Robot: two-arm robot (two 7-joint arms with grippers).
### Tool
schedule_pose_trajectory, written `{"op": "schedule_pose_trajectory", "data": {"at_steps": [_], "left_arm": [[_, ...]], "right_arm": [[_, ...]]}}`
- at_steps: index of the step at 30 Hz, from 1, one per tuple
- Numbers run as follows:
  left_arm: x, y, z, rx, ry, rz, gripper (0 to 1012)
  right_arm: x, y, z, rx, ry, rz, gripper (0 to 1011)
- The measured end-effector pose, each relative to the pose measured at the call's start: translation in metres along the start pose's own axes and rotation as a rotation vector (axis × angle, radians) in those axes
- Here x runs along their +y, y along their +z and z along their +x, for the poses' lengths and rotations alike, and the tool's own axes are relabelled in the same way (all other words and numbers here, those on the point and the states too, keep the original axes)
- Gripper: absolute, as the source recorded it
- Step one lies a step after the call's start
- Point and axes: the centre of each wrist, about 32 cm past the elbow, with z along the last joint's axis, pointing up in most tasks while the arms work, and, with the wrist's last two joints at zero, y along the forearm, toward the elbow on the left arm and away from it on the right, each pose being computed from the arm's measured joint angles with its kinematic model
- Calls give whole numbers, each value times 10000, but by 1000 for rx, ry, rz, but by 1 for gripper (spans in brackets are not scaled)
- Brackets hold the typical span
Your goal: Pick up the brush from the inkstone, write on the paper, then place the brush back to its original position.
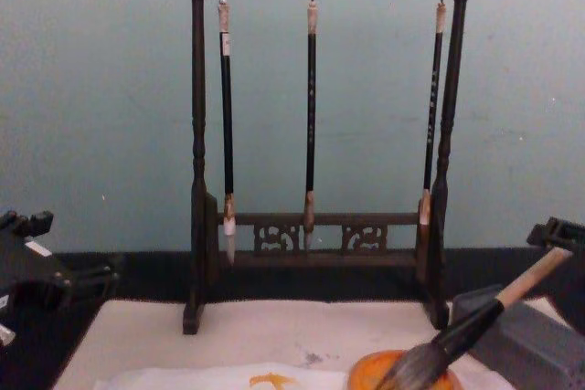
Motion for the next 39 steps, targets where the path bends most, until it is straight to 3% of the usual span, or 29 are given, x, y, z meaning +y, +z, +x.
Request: {"op": "schedule_pose_trajectory", "data": {"at_steps": [13, 28, 39], "left_arm": [[0, 0, 0, 0, 0, 0, 1010], [0, 0, 0, 0, 0, 0, 1010], [0, 0, 0, 0, 0, 0, 1010]], "right_arm": [[260, 21, 60, 149, -2, 13, 1000], [409, 12, 75, 182, 17, 10, 1000], [449, 12, 101, 175, 27, 5, 1000]]}}
